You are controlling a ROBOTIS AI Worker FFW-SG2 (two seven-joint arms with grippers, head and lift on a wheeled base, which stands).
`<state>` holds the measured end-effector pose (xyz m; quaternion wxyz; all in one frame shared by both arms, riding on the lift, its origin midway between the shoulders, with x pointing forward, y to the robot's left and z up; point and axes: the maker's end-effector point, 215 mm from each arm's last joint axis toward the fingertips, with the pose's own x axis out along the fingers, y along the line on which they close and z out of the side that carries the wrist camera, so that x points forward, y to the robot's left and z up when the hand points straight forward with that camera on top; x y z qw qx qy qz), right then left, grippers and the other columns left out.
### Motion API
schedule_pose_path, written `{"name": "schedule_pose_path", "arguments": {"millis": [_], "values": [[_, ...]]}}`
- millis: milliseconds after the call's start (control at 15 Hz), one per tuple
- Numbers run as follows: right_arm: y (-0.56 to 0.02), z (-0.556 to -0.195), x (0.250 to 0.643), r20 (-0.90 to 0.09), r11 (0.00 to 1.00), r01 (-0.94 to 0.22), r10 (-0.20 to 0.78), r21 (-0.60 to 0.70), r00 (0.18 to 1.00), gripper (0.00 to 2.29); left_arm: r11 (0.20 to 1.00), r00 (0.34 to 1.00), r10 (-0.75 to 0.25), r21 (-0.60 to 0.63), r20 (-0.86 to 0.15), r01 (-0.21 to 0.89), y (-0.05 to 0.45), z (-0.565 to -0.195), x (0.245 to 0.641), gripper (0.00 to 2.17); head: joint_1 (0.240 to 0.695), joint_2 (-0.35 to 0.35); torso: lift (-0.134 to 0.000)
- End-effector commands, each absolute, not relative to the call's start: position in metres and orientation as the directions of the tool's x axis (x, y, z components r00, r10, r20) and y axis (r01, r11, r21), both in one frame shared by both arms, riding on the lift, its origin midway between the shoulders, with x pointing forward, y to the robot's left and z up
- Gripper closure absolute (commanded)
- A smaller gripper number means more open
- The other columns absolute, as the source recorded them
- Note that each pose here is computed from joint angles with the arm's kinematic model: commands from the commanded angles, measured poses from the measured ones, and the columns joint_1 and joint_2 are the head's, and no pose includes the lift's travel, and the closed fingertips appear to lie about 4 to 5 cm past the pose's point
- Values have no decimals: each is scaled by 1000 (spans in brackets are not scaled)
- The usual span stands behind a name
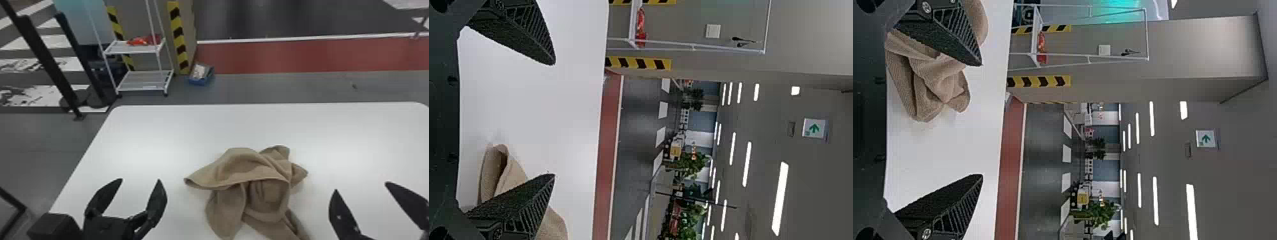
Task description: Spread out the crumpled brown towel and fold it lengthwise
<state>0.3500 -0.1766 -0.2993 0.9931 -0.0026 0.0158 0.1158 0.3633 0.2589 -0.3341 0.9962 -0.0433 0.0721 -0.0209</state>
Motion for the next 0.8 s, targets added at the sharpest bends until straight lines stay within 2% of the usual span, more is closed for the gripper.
{"name": "schedule_pose_path", "arguments": {"millis": [0, 467, 600, 733], "values": [[-177, -301, 350, -34, 974, -228, 228, -1, 973, 83, 995, 989, -46, -91, -142, 33, 259, -334, 363, 80, 695, 133, -125], [-173, -310, 349, -53, 969, -245, 243, -21, 969, 76, 995, 988, -49, -89, -149, 36, 258, -334, 357, 83, 695, 136, -125], [-159, -315, 347, -71, 954, -293, 289, -65, 955, 70, 996, 987, -48, -83, -152, 35, 259, -333, 354, 83, 695, 139, -125], [-141, -333, 341, -146, 912, -403, 389, -79, 909, 60, 996, 987, -47, -82, -156, 35, 259, -335, 354, 83, 695, 163, -125]]}}
